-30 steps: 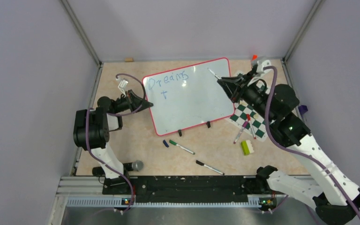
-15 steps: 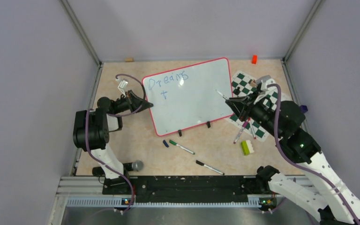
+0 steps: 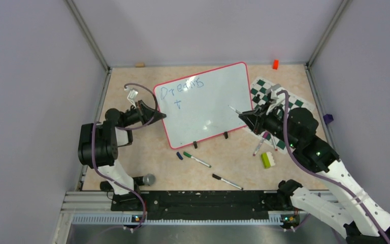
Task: Write a sentence on the whiteboard
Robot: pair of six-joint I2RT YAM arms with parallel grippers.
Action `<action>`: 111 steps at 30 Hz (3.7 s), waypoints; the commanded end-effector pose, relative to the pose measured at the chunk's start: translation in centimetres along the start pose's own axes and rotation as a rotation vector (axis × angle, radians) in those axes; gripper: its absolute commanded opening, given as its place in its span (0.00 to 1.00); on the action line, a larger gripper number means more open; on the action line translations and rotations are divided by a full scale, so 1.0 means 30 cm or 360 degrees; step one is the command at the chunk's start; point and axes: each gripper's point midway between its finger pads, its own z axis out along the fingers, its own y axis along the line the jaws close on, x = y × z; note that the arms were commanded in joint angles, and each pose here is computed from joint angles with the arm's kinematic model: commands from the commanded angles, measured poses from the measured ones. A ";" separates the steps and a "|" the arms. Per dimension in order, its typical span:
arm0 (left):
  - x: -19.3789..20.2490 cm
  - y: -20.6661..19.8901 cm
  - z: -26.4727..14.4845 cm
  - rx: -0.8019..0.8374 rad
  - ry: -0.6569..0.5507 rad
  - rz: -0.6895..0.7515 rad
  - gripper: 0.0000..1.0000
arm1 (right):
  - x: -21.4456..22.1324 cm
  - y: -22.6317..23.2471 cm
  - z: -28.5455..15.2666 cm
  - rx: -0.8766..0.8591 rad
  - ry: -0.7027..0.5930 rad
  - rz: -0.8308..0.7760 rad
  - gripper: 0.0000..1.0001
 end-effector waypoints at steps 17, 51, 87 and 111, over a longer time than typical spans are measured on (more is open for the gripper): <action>-0.035 -0.065 0.006 -0.0028 -0.0136 0.0372 0.00 | 0.008 -0.003 0.170 -0.0048 0.0000 0.0010 0.00; -0.010 -0.074 0.061 0.0106 -0.0011 0.0341 0.00 | 0.129 0.245 0.570 0.0119 0.0401 -0.0218 0.00; 0.013 0.032 0.055 -0.0240 0.0153 0.0327 0.00 | 0.160 0.142 0.535 0.0330 0.0457 -0.0433 0.00; 0.038 0.075 0.024 -0.0429 0.0225 0.0282 0.00 | 0.110 0.197 0.596 0.0246 0.0430 -0.0422 0.00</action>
